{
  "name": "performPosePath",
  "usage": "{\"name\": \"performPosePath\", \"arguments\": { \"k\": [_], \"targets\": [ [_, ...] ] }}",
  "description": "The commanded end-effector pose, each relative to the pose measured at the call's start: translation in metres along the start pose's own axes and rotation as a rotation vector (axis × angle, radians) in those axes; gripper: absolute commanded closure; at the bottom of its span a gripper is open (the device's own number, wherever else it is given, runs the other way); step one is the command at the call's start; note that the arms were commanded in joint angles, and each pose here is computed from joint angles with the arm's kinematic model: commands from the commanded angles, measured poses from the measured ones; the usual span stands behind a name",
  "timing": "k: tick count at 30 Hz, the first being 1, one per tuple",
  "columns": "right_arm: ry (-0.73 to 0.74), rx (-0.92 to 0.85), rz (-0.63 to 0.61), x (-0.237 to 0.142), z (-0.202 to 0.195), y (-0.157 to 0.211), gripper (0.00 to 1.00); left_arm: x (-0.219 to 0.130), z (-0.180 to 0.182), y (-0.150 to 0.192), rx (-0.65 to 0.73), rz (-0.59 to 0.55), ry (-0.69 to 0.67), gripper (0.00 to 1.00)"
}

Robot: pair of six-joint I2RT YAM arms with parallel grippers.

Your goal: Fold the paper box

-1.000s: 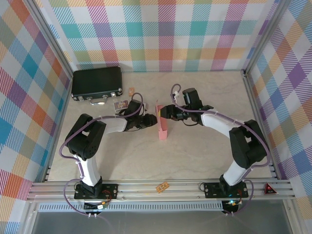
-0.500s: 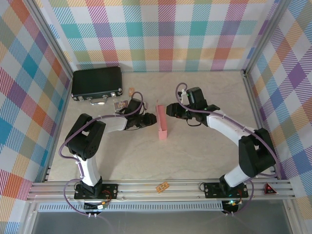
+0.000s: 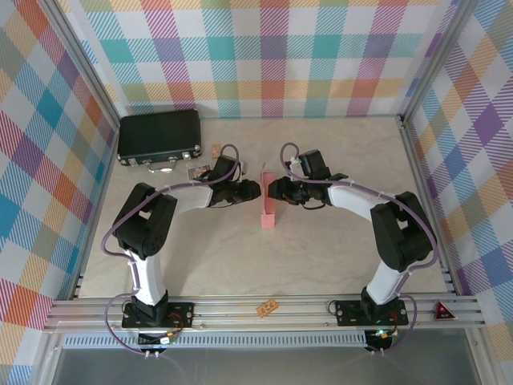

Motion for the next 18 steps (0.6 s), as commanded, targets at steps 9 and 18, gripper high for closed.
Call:
{"name": "performPosePath", "arguments": {
  "k": [9, 18],
  "targets": [
    [0.085, 0.159, -0.096, 0.001, -0.028, 0.002, 0.59, -0.003, -0.010, -0.020, 0.046, 0.012, 0.003, 0.65],
    [0.064, 0.138, -0.123, -0.006, -0.020, 0.000, 0.57, -0.044, -0.015, -0.034, 0.079, -0.061, -0.105, 0.64]
  ]
}}
Point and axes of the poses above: each hand's point on the last joint's axis, 136 mm out from that joint toward the fingers, its own x axis out along the fingers, its own z axis along the line the jaws close on, y = z × x, the point moved 4 cm from there along -x, back along the fingers, and after that the axes turned 9 degrees about x, right-handed, at the moved point
